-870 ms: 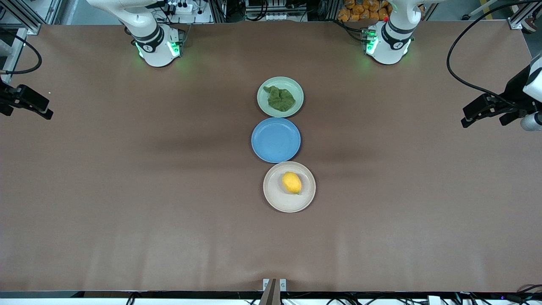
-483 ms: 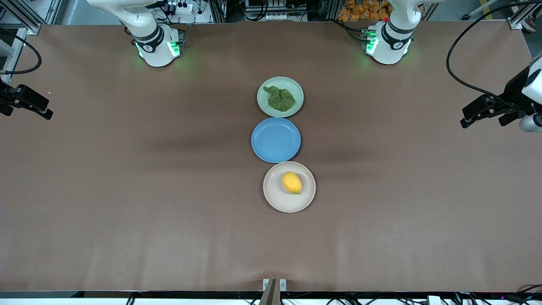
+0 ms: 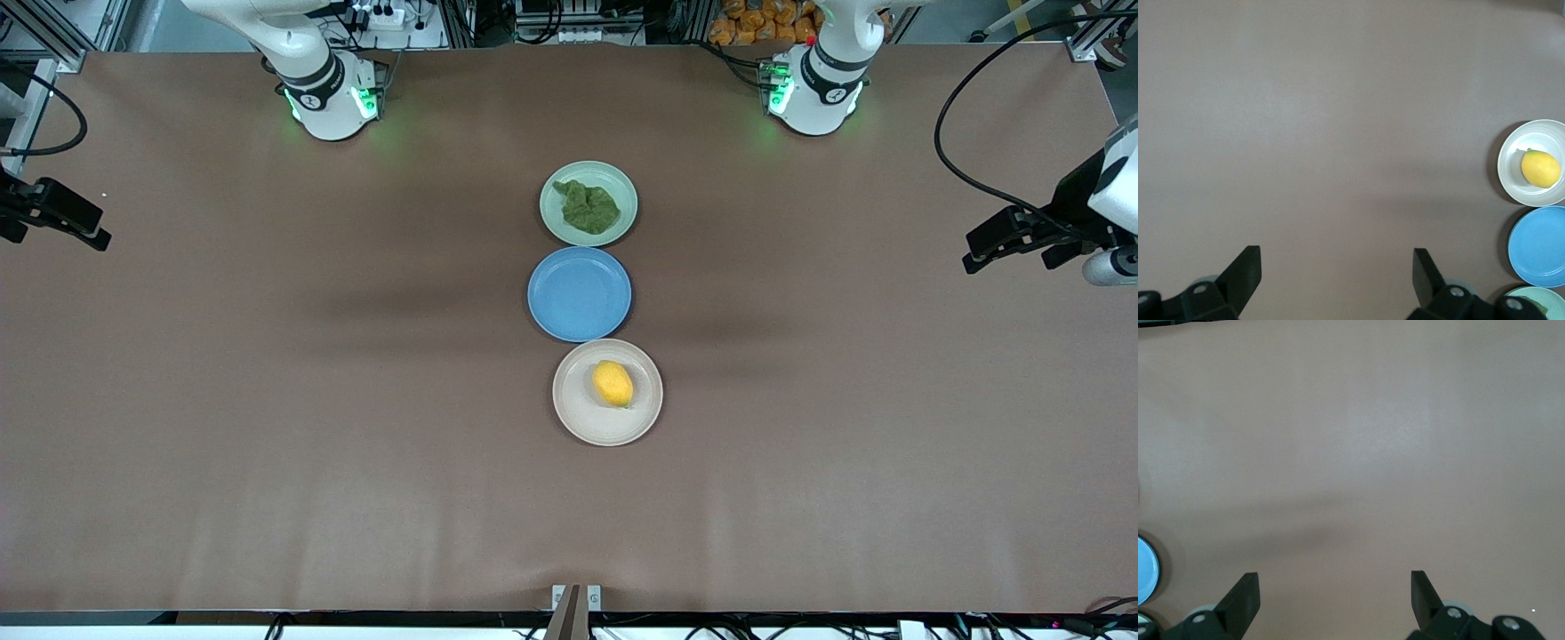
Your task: Pick lemon and lettuce from plates
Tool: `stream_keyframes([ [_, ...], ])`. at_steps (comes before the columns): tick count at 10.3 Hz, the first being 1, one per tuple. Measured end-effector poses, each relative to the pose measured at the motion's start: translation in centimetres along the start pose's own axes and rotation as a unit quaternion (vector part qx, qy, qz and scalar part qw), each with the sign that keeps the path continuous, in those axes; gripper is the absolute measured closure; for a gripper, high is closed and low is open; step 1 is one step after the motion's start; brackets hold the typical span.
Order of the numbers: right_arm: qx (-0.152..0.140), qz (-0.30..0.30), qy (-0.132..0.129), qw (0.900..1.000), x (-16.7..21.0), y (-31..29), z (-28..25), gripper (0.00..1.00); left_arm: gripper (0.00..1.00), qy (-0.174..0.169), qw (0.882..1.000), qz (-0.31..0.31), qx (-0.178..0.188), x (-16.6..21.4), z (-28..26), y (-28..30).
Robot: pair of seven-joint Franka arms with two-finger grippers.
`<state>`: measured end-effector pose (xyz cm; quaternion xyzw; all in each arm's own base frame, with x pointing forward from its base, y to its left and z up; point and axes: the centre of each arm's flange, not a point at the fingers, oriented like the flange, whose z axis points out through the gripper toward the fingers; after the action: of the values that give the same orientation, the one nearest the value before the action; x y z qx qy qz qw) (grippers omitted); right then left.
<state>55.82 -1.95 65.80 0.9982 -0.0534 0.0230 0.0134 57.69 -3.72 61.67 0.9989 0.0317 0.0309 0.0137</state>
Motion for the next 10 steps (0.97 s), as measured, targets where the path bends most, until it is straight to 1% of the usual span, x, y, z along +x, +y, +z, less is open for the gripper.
stream_keyframes([
  [4, -0.001, 0.000, -0.009, 1.000, -0.1, 0.0, 0.3, 0.00, 0.00, -0.008, 1.000, -0.003, 0.000, 0.4, 0.9, -0.3],
  [10, -0.001, 0.000, -0.010, 1.000, -0.1, 0.0, 0.3, 0.00, 0.00, -0.022, 1.000, 0.005, 0.000, 0.8, 2.5, 0.6],
])
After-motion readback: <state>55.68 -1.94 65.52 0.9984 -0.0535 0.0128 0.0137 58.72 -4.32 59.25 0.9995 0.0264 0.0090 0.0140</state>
